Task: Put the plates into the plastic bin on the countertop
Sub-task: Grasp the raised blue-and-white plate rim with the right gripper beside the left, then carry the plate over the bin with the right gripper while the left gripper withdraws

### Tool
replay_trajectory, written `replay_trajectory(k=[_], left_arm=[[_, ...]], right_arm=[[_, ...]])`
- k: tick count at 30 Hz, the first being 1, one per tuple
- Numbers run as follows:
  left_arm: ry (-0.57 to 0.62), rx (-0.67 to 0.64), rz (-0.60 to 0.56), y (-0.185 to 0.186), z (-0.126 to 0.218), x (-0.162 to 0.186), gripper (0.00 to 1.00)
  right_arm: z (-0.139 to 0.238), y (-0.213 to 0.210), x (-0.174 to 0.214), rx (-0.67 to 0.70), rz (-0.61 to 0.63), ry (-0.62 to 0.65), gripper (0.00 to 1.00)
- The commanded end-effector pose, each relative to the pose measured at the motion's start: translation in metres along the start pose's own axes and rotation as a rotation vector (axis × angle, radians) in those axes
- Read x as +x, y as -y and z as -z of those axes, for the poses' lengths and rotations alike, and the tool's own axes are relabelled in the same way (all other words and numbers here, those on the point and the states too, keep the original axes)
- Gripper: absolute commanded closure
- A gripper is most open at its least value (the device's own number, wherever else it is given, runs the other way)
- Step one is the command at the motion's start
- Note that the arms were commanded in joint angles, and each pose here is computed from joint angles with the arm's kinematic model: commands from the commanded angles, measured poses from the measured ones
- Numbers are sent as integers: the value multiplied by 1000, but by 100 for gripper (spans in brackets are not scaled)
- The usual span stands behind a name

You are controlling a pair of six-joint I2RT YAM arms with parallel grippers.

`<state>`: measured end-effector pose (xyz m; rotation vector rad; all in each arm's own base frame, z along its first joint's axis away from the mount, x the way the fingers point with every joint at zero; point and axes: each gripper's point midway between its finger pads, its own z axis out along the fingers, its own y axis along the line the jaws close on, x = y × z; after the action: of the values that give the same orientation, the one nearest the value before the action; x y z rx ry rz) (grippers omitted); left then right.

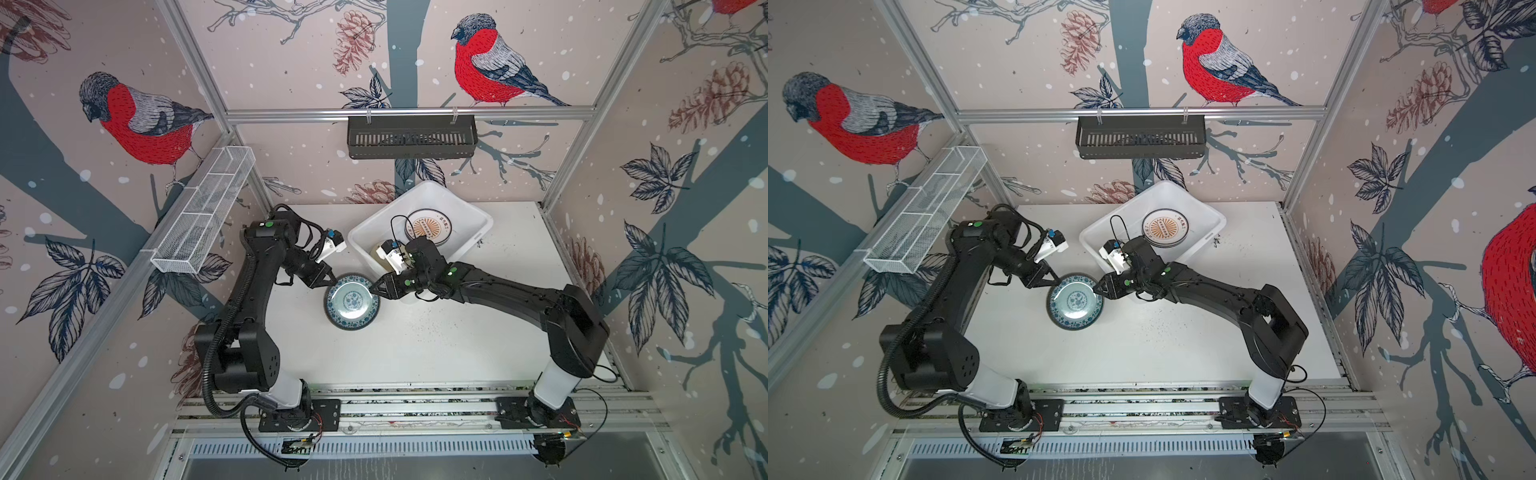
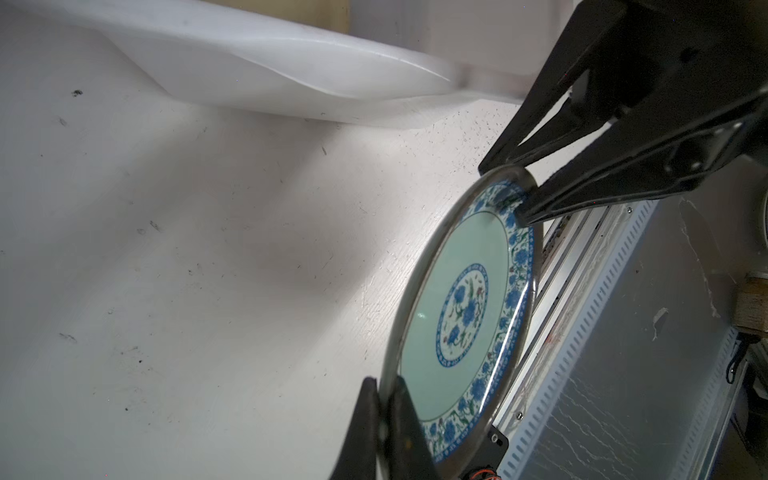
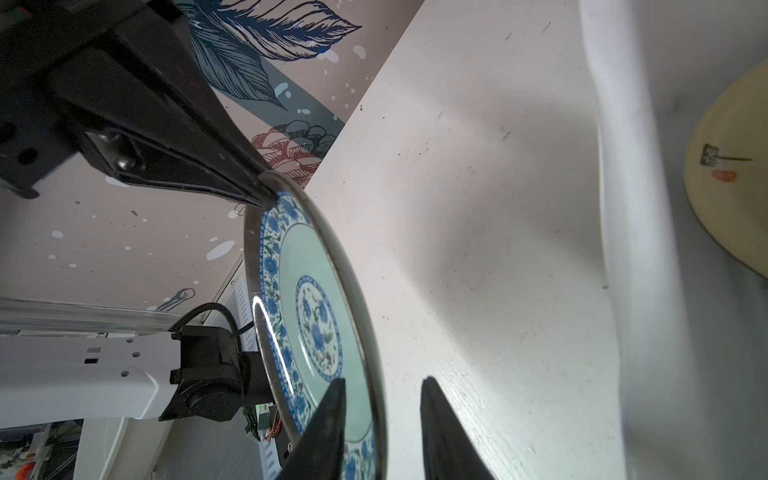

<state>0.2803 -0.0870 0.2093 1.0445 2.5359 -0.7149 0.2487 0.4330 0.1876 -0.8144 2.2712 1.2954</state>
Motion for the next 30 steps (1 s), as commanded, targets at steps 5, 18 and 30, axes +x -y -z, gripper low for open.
replay_trajectory(k=[5,18,30], left_arm=[[29,38,-15,13,6,-4,100],[58,13,-32,12,8,-9,68],[177,-76,-64,7,34,-42,26]], right_arm=[[-3,-3,-3,-24,-2,3,76],[1,-1,-9,-52,-28,29,97],[39,10,-35,-19,-28,104,97]])
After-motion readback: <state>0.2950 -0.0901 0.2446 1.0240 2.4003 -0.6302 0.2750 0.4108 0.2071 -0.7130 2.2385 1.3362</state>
